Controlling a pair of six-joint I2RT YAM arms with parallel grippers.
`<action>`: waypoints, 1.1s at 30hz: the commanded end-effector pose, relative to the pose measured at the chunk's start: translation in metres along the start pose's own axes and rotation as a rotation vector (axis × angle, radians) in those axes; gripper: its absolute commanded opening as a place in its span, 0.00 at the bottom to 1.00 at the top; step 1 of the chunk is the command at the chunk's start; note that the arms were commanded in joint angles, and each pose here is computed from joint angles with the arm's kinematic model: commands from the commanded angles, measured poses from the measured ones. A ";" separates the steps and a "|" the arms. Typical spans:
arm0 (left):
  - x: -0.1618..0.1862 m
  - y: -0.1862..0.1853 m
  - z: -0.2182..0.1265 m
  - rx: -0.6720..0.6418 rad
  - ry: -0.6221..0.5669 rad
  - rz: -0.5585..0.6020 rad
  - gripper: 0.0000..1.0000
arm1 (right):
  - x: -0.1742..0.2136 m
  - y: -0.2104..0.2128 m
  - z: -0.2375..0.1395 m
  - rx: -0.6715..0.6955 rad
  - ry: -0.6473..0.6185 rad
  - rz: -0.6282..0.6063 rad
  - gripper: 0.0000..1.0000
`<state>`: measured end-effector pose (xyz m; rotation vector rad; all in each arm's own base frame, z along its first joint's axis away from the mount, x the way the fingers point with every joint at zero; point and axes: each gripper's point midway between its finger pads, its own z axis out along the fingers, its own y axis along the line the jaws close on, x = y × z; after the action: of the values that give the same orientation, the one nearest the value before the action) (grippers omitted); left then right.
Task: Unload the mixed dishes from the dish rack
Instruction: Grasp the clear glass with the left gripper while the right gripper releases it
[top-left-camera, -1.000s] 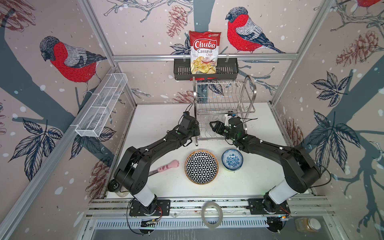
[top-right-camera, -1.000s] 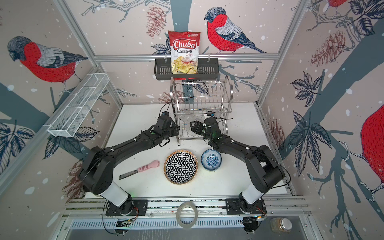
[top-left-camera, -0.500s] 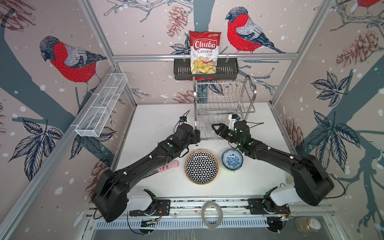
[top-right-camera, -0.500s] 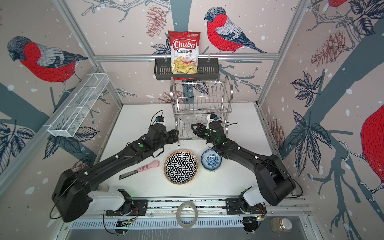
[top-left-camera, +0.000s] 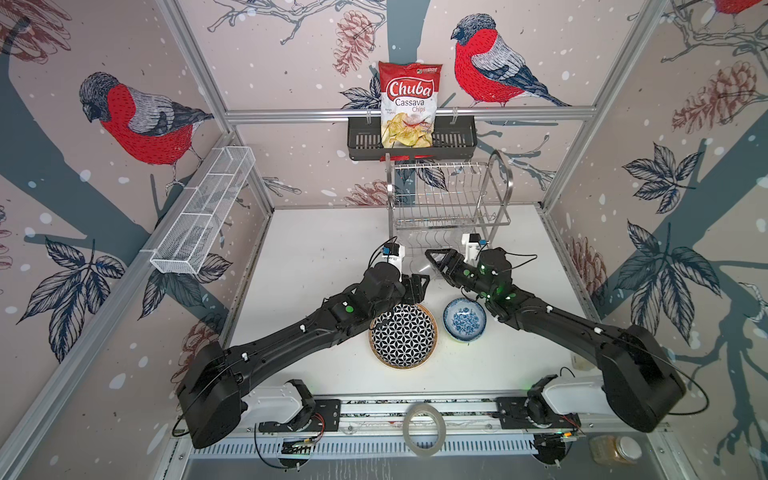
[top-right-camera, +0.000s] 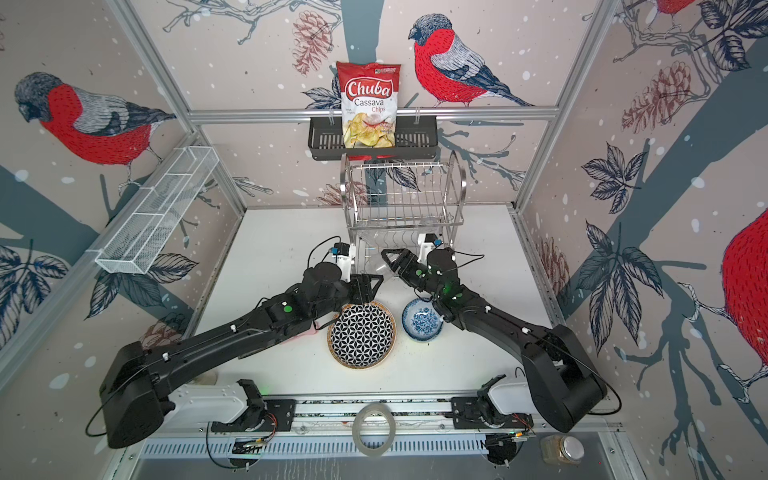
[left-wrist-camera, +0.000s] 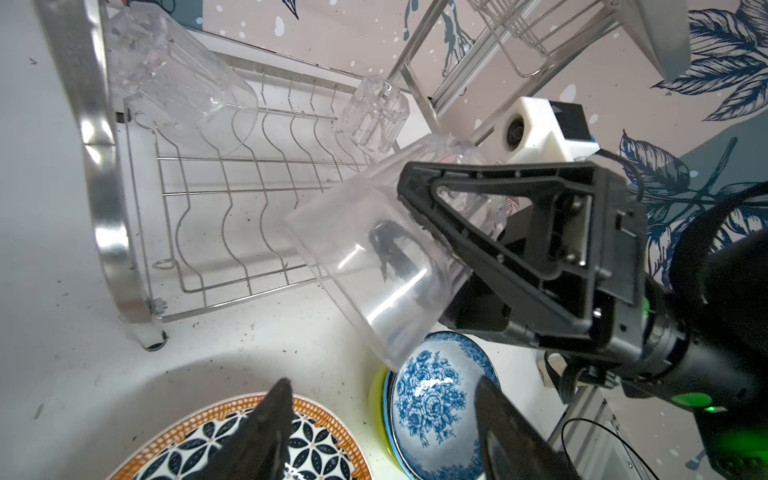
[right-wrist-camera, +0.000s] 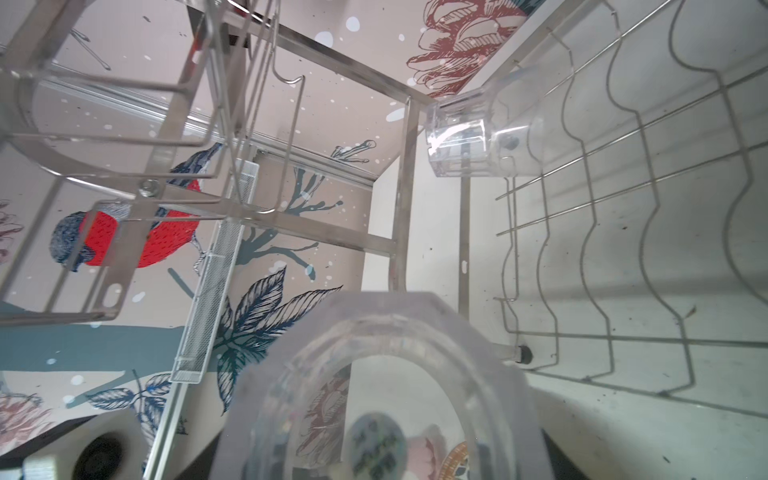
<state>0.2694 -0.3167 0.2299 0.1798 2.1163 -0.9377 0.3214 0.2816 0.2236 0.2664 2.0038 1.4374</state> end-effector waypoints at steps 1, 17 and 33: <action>-0.016 -0.028 0.003 0.125 -0.047 -0.020 0.59 | 0.002 0.023 -0.004 -0.108 0.015 0.051 0.20; -0.039 -0.046 0.009 0.156 -0.095 0.015 0.06 | 0.012 0.031 -0.021 -0.162 0.025 0.111 0.19; -0.053 -0.046 -0.020 0.069 -0.064 0.108 0.00 | 0.004 0.043 -0.026 -0.168 -0.001 0.071 0.99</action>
<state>0.2729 -0.3371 0.2968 0.2801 1.9992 -1.0139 0.2963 0.2756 0.2614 0.3427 1.8762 1.6522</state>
